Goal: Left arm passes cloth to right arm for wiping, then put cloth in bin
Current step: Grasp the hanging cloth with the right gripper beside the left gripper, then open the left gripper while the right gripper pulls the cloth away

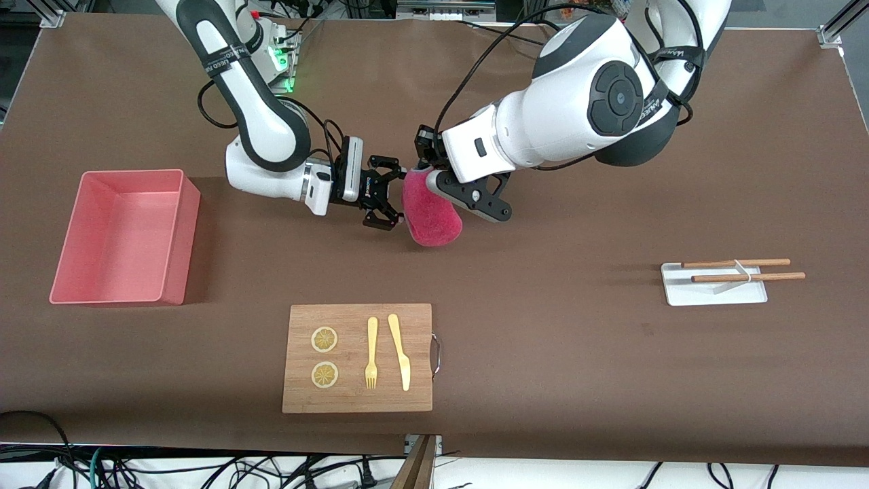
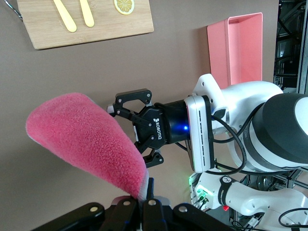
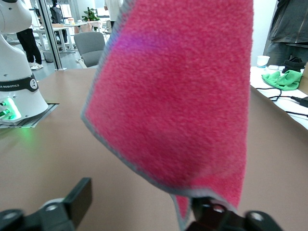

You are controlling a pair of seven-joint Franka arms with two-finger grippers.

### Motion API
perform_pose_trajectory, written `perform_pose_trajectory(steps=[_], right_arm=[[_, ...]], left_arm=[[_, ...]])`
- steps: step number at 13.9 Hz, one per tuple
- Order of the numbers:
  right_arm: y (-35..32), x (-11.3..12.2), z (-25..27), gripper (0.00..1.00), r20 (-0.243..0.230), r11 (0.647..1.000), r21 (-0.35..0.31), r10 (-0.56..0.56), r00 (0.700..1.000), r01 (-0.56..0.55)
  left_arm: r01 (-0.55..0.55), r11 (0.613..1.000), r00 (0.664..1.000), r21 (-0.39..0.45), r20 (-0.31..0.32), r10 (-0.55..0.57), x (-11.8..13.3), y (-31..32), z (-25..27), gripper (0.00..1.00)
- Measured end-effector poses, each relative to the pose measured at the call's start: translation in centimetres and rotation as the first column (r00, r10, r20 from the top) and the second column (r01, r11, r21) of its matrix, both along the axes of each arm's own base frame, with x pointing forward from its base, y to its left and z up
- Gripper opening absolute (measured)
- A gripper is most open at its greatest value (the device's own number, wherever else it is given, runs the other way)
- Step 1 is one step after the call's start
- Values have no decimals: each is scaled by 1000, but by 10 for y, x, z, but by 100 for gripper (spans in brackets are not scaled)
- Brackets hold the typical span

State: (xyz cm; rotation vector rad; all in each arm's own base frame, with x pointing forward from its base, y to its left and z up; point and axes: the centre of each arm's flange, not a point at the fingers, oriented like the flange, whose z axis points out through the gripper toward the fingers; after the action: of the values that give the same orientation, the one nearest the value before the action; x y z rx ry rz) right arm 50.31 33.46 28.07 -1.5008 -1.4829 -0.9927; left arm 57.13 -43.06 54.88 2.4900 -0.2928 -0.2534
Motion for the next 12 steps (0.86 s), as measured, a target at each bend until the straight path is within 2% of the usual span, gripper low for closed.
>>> perform_pose_trajectory(steps=[7, 8, 12], right_arm=[[1, 1, 5, 7, 10, 1000, 0, 0, 1000, 0], [-1, 3, 7, 2, 16, 1000, -7, 4, 1000, -4], [-11, 15, 26, 1, -28, 995, -97, 28, 999, -31]], left_arm=[[0, 1000, 1000, 0, 0, 0, 0, 0, 0, 2], [0, 1000, 1000, 0, 0, 0, 0, 0, 0, 2], [0, 1000, 1000, 0, 0, 0, 0, 0, 0, 2]])
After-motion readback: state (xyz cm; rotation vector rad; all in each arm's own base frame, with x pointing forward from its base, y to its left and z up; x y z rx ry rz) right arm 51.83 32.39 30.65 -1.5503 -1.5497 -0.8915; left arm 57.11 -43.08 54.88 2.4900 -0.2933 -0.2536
